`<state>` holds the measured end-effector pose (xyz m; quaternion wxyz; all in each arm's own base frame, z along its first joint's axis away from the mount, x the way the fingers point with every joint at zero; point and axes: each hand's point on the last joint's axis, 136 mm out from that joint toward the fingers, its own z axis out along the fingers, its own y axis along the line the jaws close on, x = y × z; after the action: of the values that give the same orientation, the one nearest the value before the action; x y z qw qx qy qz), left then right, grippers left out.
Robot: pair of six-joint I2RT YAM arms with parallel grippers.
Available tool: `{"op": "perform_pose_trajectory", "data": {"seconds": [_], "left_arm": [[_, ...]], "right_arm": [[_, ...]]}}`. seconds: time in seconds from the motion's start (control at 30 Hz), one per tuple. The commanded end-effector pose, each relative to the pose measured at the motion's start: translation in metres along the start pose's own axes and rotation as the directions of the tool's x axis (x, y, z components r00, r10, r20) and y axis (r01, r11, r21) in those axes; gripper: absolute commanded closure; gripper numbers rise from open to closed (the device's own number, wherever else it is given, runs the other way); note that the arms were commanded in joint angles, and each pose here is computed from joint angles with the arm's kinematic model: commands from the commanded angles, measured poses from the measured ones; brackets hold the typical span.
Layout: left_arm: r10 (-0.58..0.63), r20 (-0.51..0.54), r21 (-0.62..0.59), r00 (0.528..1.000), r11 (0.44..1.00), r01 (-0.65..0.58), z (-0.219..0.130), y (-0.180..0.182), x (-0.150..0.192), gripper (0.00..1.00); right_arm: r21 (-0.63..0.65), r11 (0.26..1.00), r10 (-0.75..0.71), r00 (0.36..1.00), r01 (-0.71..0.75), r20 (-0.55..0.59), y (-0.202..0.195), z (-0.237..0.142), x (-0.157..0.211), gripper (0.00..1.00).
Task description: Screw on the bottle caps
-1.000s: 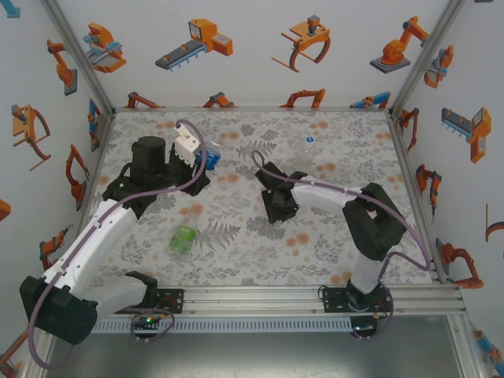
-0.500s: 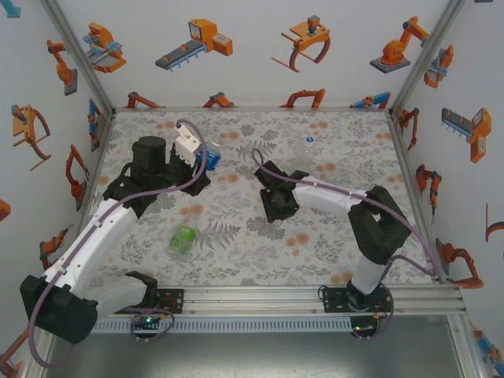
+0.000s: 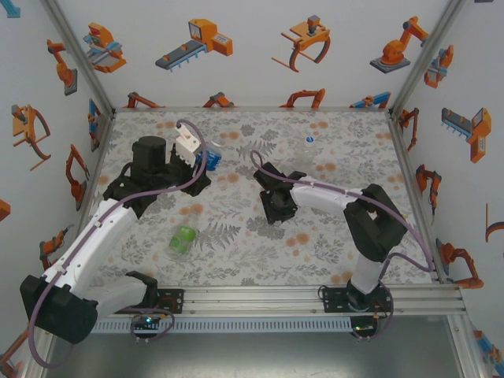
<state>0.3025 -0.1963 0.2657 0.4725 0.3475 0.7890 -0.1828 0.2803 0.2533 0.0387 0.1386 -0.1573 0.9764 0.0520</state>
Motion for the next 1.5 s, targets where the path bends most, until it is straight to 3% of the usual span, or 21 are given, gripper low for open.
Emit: {"op": "perform_pose_trajectory", "data": {"seconds": [0.0, 0.17, 0.3, 0.4, 0.63, 0.83, 1.1, 1.27, 1.47], "left_arm": [[0.016, 0.018, 0.017, 1.000, 1.000, -0.016, 0.002, -0.002, -0.003, 1.00], [0.014, 0.016, 0.019, 1.000, 1.000, -0.014, 0.003, -0.002, -0.003, 1.00], [0.013, 0.015, 0.023, 1.000, 1.000, -0.013, 0.003, -0.003, -0.003, 1.00], [0.013, 0.015, 0.021, 1.000, 1.000, -0.013, 0.004, -0.002, -0.003, 1.00], [0.010, 0.012, 0.029, 1.000, 1.000, -0.010, 0.005, -0.003, -0.003, 1.00], [0.011, 0.012, 0.026, 1.000, 1.000, -0.011, 0.004, -0.004, -0.002, 1.00], [0.010, 0.006, 0.030, 1.000, 0.999, -0.011, 0.007, -0.003, -0.001, 1.00], [0.010, 0.006, 0.029, 1.000, 1.000, -0.011, 0.007, -0.003, -0.001, 1.00], [0.010, 0.003, 0.029, 1.000, 1.000, -0.010, 0.007, -0.003, 0.000, 1.00]], "right_arm": [[0.015, 1.000, 0.009, 1.000, -0.009, -0.012, 0.000, 0.009, 0.004, 0.60], [0.004, 1.000, 0.015, 1.000, -0.015, -0.016, 0.001, 0.013, 0.006, 0.63], [-0.032, 0.999, 0.027, 1.000, -0.027, -0.004, 0.008, 0.012, 0.003, 0.74], [-0.095, 0.994, 0.051, 0.998, -0.049, 0.020, 0.018, 0.008, -0.005, 0.82], [-0.338, 0.925, 0.194, 0.980, -0.171, 0.036, 0.033, 0.007, -0.026, 0.80], [-0.227, 0.932, 0.289, 0.957, -0.281, 0.000, -0.016, 0.020, -0.005, 0.65], [-0.116, 0.959, 0.264, 0.964, -0.258, 0.037, -0.039, 0.000, -0.003, 0.58], [-0.131, 0.959, 0.261, 0.963, -0.251, 0.066, -0.036, -0.007, -0.014, 0.61], [-0.166, 0.955, 0.256, 0.966, -0.247, 0.039, -0.027, 0.001, -0.018, 0.72]]}}
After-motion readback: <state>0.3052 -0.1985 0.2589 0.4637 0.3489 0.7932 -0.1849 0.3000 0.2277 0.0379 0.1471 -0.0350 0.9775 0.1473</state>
